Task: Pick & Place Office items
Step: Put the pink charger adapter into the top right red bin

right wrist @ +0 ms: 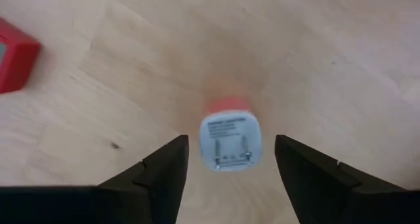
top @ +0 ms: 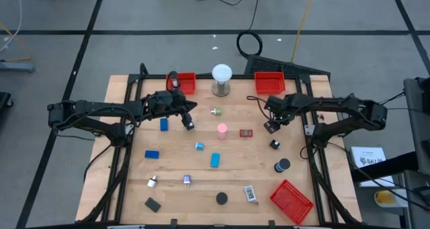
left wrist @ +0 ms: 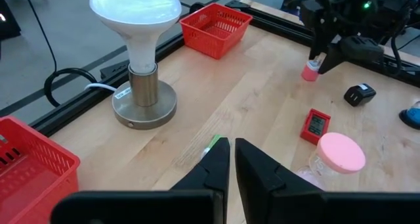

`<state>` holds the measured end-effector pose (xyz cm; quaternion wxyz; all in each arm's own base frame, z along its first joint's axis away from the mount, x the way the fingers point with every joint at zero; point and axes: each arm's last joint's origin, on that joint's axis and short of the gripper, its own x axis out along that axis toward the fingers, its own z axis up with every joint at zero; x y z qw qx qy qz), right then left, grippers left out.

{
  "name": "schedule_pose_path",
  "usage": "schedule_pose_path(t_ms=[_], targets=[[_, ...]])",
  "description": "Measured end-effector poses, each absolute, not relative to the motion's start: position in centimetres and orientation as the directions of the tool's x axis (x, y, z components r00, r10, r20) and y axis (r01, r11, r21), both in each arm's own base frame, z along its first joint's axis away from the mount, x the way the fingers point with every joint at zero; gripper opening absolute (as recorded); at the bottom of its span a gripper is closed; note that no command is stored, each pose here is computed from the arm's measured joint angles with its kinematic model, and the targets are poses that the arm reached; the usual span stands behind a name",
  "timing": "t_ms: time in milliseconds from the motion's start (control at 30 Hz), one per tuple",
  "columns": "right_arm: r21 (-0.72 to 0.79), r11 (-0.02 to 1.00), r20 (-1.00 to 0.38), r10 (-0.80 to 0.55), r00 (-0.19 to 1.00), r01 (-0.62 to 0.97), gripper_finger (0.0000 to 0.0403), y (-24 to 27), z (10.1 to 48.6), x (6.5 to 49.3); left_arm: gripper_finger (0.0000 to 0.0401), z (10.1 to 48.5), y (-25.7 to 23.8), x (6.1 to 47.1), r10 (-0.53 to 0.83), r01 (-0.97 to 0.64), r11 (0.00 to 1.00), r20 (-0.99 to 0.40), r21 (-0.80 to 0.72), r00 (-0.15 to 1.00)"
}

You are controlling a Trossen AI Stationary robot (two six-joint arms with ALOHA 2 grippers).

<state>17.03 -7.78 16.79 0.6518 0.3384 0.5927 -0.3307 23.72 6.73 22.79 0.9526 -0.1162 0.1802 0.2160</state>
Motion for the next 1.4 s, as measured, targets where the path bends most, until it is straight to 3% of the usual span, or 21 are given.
schedule_pose_path(t_ms=[400, 533, 733, 933, 1067, 1400], targets=[[0.087, 0.548, -0.992, -0.031, 0.124, 0.832, 0.0133, -8.1, 16.1, 17.7, 0.0026, 22.8, 7.1, 23.6, 0.384, -0.470, 0.871, -0.394, -0.146, 0.835], [0.118, 0.513, -0.991, 0.008, 0.133, 0.850, 0.0130, -8.1, 16.6, 17.8, 0.0026, 22.8, 7.1, 23.6, 0.385, -0.470, 0.870, -0.395, -0.146, 0.834], [0.185, 0.379, -0.977, -0.030, 0.212, 0.907, 0.0133, -10.6, 21.8, 18.6, 0.0026, 22.8, 7.1, 23.6, 0.384, -0.474, 0.866, -0.395, -0.160, 0.834], [0.238, 0.248, -0.939, -0.189, 0.287, 0.939, 0.0133, -16.4, 27.0, 18.1, 0.0026, 22.7, 7.1, 23.6, 0.383, -0.475, 0.865, -0.400, -0.160, 0.833], [0.185, 0.221, -0.955, -0.188, 0.228, 0.957, 0.0133, -20.9, 27.2, 17.9, 0.0026, 22.7, 7.1, 23.6, 0.383, -0.474, 0.866, -0.401, -0.159, 0.833], [0.036, 0.181, -0.994, -0.094, 0.054, 0.983, 0.0133, -29.0, 22.7, 17.6, 0.0026, 22.7, 7.1, 23.6, 0.382, -0.475, 0.865, -0.401, -0.161, 0.832]])
